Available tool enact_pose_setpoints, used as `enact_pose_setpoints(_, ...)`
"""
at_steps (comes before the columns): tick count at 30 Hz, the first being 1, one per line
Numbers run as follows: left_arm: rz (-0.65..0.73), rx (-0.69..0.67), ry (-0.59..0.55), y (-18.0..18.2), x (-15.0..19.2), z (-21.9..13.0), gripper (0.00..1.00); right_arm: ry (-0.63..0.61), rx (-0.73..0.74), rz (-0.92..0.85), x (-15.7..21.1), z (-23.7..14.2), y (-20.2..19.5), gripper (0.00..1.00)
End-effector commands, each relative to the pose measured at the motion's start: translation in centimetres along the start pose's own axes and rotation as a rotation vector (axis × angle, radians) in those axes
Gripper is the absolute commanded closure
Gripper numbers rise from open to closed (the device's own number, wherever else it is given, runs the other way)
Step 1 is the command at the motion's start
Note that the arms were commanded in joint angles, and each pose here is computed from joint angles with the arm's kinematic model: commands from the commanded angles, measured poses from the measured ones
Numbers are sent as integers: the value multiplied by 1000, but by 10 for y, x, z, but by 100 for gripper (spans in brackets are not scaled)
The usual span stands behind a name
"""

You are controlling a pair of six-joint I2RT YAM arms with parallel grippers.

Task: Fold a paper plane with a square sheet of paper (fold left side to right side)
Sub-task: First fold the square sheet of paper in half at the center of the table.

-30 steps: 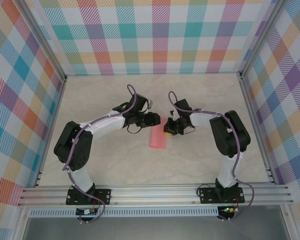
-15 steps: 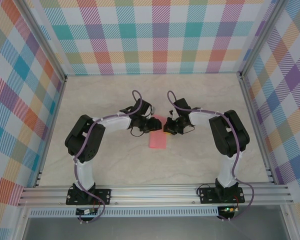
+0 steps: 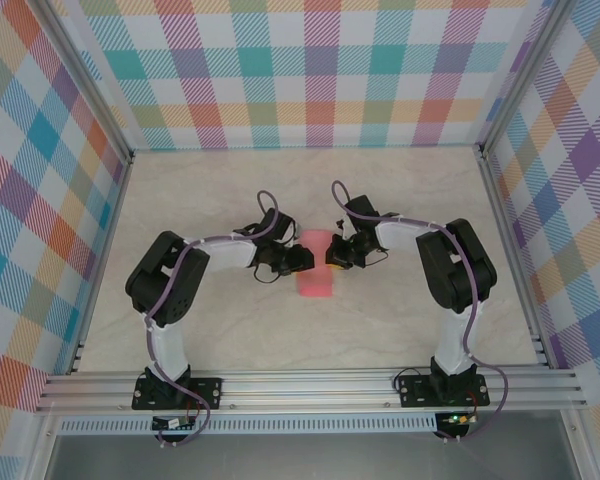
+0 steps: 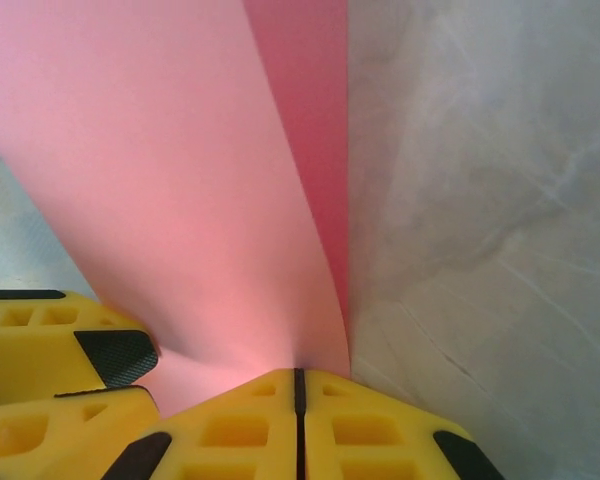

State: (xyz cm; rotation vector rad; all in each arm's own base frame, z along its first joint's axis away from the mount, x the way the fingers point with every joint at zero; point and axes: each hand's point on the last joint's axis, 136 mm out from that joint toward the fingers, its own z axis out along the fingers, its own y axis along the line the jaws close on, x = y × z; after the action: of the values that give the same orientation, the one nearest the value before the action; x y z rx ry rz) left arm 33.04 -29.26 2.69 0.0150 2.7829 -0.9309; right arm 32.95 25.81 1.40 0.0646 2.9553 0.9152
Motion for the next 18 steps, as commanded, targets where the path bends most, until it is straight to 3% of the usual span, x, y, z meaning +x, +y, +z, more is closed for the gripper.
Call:
enact_pose_setpoints(1, -40, -74, 33, 30, 14, -15, 67, 79, 150, 34, 24, 23, -41, 92)
enact_pose_setpoints(7, -27, -17, -1, 22, 10, -36, 67, 82, 147, 30, 24, 23, -40, 92)
enact_pose_setpoints(12, -5, 101, -42, -8, -4, -47, 69, 81, 155, 25, 23, 23, -40, 92)
enact_pose_setpoints(18, 20, 191, -18, -37, -14, -29, 70, 79, 153, 20, 23, 22, -39, 92)
